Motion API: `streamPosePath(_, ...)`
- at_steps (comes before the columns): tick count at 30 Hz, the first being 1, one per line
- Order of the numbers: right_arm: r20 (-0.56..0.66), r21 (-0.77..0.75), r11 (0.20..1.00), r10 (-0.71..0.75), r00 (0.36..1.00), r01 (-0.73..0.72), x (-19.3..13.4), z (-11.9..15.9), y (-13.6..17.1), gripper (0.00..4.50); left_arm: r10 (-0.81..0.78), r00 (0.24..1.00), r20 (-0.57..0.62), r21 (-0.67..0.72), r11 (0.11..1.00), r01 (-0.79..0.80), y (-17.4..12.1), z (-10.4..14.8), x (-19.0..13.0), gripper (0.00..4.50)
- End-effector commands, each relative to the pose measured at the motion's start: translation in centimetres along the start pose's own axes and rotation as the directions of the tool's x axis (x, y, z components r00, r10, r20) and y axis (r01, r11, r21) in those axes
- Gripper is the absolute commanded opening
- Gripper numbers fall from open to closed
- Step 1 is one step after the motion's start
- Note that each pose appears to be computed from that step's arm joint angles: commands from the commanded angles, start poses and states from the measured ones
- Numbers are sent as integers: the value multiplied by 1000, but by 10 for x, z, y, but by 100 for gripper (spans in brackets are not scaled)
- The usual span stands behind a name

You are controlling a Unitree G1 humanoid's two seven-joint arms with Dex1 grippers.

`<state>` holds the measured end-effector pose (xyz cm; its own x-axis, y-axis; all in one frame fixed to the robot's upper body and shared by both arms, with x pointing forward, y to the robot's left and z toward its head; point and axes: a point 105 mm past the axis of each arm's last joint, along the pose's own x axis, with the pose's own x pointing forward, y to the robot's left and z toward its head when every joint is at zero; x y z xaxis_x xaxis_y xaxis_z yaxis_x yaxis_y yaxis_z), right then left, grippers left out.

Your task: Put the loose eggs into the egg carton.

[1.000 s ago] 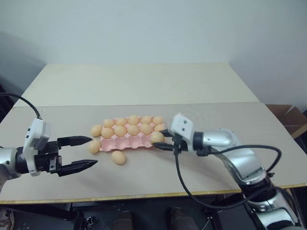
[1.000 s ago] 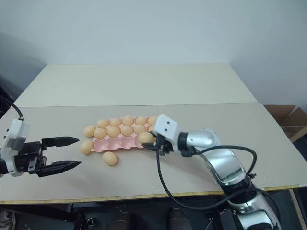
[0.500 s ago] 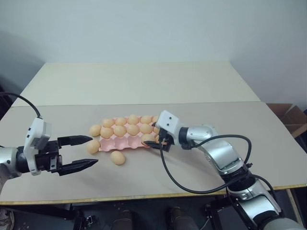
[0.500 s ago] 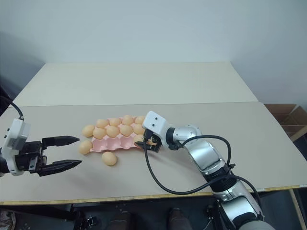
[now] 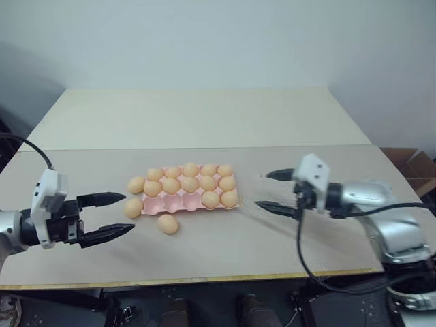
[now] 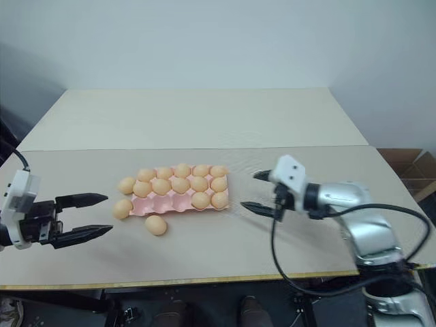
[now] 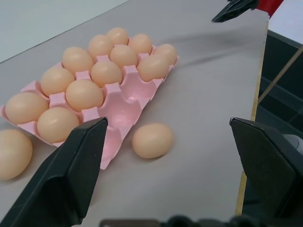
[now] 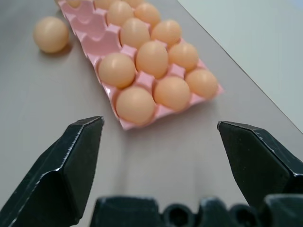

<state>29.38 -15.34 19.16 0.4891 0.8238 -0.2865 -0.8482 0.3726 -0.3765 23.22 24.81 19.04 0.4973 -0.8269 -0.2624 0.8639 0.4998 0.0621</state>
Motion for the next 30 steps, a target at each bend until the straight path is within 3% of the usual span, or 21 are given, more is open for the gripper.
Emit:
streamPosePath(1, 33, -87, 993, 86, 996, -83, -34, 14, 7, 445, 8, 1000, -6, 43, 999, -7, 1, 5, -6, 450)
streamPosePath(5, 5, -83, 989, 126, 992, -125, -52, 9, 12, 445, 0, 999, -38, 47, 999, 2, -1, -1, -5, 450)
streamPosePath(12, 20, -91, 988, 126, 992, -123, -47, 12, 11, 445, -39, 998, -50, 52, 998, 41, -5, -3, 5, 450)
streamPosePath(17, 33, -95, 987, 135, 990, -131, -43, 14, 12, 445, -80, 991, -105, 84, 992, 89, -13, -18, 37, 450)
streamPosePath(21, 42, -101, 986, 138, 989, -134, -43, 17, 13, 445, -22, 986, -163, 94, 995, 38, -9, -35, 63, 450)
streamPosePath(30, 47, -107, 987, 128, 991, -122, -46, 21, 17, 445, 35, 980, -196, 98, 995, -16, -12, -55, 93, 450)
